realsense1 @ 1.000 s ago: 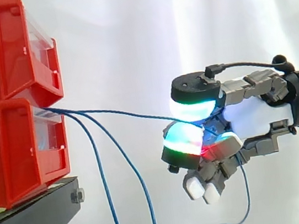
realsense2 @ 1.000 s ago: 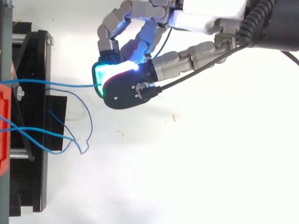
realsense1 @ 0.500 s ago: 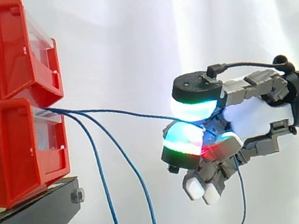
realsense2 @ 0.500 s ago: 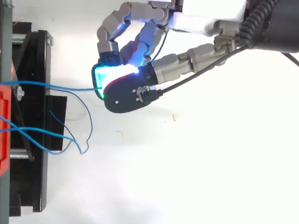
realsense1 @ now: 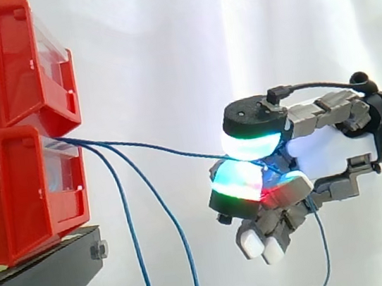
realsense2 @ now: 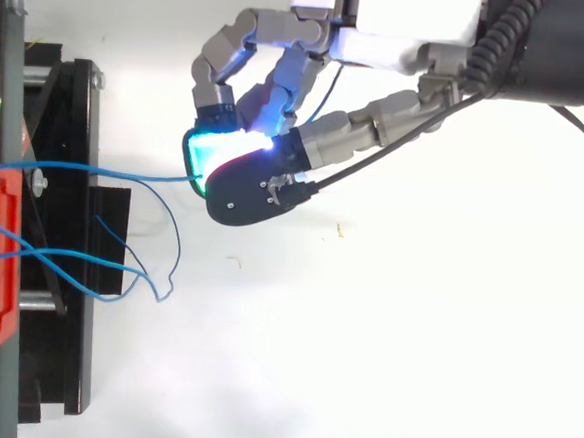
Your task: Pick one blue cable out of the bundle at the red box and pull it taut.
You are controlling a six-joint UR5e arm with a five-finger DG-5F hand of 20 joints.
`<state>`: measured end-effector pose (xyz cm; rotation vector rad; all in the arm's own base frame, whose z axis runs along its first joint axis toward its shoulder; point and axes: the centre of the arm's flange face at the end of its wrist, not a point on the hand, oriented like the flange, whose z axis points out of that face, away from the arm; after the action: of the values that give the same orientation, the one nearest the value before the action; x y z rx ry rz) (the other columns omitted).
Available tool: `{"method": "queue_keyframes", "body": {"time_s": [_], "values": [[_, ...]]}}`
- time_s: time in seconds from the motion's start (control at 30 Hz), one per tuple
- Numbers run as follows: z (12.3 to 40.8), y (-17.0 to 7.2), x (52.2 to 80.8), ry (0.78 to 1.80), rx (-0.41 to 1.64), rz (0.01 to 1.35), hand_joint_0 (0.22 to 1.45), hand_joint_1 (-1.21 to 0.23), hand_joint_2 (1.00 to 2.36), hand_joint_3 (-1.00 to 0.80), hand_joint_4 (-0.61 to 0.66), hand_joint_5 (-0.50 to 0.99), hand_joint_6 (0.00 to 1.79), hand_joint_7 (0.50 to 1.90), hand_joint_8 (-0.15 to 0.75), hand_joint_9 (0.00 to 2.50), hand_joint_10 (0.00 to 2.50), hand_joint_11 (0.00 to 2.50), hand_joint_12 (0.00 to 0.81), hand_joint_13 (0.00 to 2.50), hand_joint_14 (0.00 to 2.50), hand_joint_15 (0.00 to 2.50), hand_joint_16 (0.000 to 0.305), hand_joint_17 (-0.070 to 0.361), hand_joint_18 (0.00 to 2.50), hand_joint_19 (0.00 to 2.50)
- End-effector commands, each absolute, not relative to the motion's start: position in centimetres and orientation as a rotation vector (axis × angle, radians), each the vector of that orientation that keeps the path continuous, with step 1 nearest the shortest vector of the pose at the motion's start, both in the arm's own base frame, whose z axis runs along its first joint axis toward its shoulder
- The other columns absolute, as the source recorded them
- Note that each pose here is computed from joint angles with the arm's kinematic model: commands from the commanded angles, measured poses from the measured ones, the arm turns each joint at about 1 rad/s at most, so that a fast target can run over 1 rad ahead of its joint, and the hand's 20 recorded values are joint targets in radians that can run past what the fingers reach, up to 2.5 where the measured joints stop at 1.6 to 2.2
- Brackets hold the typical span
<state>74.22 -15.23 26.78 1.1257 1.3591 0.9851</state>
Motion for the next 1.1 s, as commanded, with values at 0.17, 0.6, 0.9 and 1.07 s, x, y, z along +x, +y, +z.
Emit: {"method": "queue_keyframes", "body": {"time_s": [0.17, 0.6, 0.9, 1.07], "values": [[26.77, -15.16, 74.21, 1.358, 1.129, 0.981, 0.64, -0.82, 1.02, -0.07, 0.09, -0.15, 0.94, 1.05, 0.377, 1.21, 0.01, 1.34, 0.401, 0.77, 0.02, 0.45, 0.056, 0.126, 0.72, 0.43], [26.70, -15.03, 74.15, 1.364, 1.137, 0.984, 0.59, -0.79, 1.01, -0.29, 0.18, -0.15, 0.92, 1.07, 0.357, 1.19, 0.01, 1.32, 0.389, 0.75, 0.02, 0.47, 0.053, 0.119, 0.68, 0.45], [26.63, -15.03, 74.12, 1.365, 1.138, 0.984, 0.61, -0.81, 1.02, -0.24, 0.17, -0.14, 0.91, 1.11, 0.361, 1.20, 0.01, 1.33, 0.390, 0.76, 0.02, 0.46, 0.053, 0.120, 0.69, 0.45], [26.70, -15.05, 74.15, 1.363, 1.138, 0.983, 0.60, -0.78, 1.01, -0.27, 0.17, -0.14, 0.92, 1.08, 0.359, 1.20, 0.01, 1.33, 0.387, 0.76, 0.02, 0.46, 0.053, 0.119, 0.68, 0.46]]}}
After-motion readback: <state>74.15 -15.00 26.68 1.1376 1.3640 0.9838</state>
